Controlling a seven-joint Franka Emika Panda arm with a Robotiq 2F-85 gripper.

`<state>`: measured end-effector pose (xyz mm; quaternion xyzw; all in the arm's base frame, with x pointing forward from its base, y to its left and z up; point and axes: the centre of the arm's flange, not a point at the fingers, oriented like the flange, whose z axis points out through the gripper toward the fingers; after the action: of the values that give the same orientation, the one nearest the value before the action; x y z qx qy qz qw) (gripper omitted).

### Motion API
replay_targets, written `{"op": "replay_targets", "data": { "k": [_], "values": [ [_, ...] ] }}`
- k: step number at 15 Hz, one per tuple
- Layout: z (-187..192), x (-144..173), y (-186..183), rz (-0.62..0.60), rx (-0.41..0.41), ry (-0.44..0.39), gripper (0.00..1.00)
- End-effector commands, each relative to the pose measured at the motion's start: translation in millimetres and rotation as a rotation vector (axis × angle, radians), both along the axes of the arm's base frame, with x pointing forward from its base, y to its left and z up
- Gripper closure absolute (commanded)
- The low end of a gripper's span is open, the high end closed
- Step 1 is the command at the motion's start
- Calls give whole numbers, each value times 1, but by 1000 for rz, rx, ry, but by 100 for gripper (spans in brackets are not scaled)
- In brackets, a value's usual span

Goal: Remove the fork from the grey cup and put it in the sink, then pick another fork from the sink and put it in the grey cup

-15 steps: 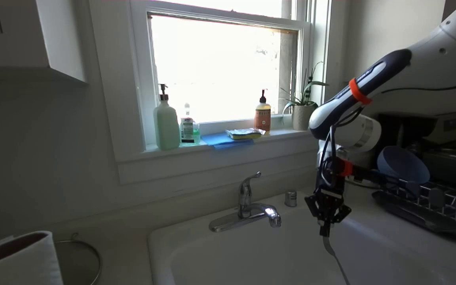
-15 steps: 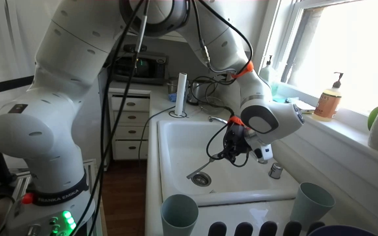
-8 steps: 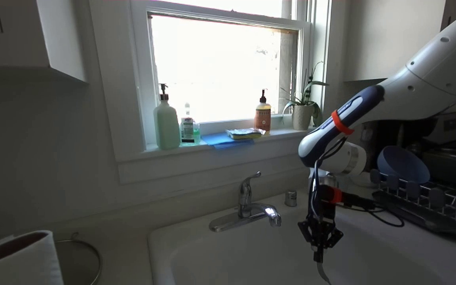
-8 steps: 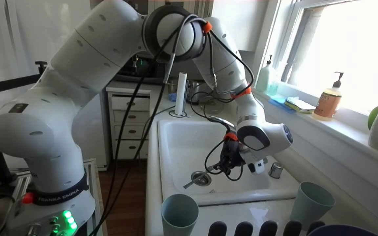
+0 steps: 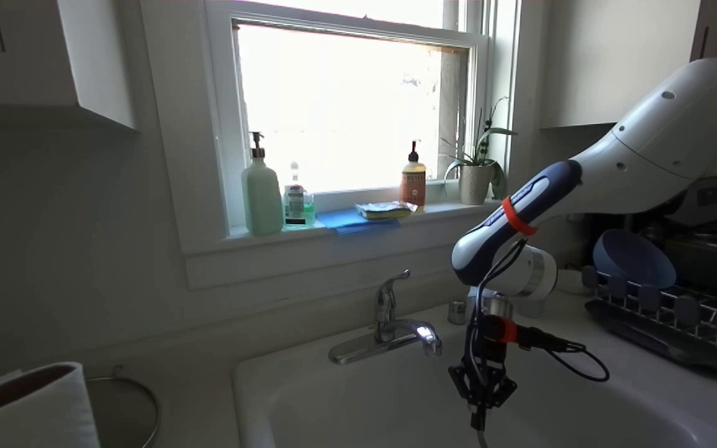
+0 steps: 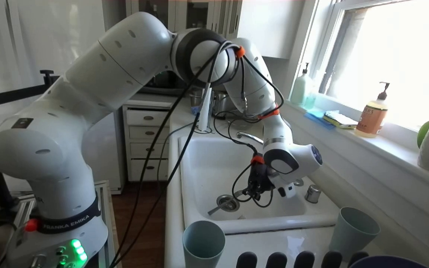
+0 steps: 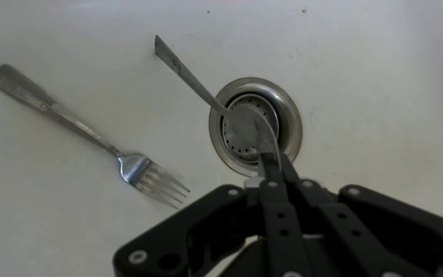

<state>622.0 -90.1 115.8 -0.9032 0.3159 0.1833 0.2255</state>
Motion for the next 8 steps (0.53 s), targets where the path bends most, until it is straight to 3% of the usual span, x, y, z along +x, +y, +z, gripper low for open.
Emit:
{"op": "replay_targets", "data": {
  "k": [1,3,6,7,8],
  "values": [
    [-28,18,6,7,-45,-47,99],
    [-33,22,5,4,-55,-52,98],
    [-43,25,4,-1,-67,-53,65],
    [-48,25,5,-3,-72,-54,62],
    [-53,26,5,-2,-77,-57,90]
  ]
}}
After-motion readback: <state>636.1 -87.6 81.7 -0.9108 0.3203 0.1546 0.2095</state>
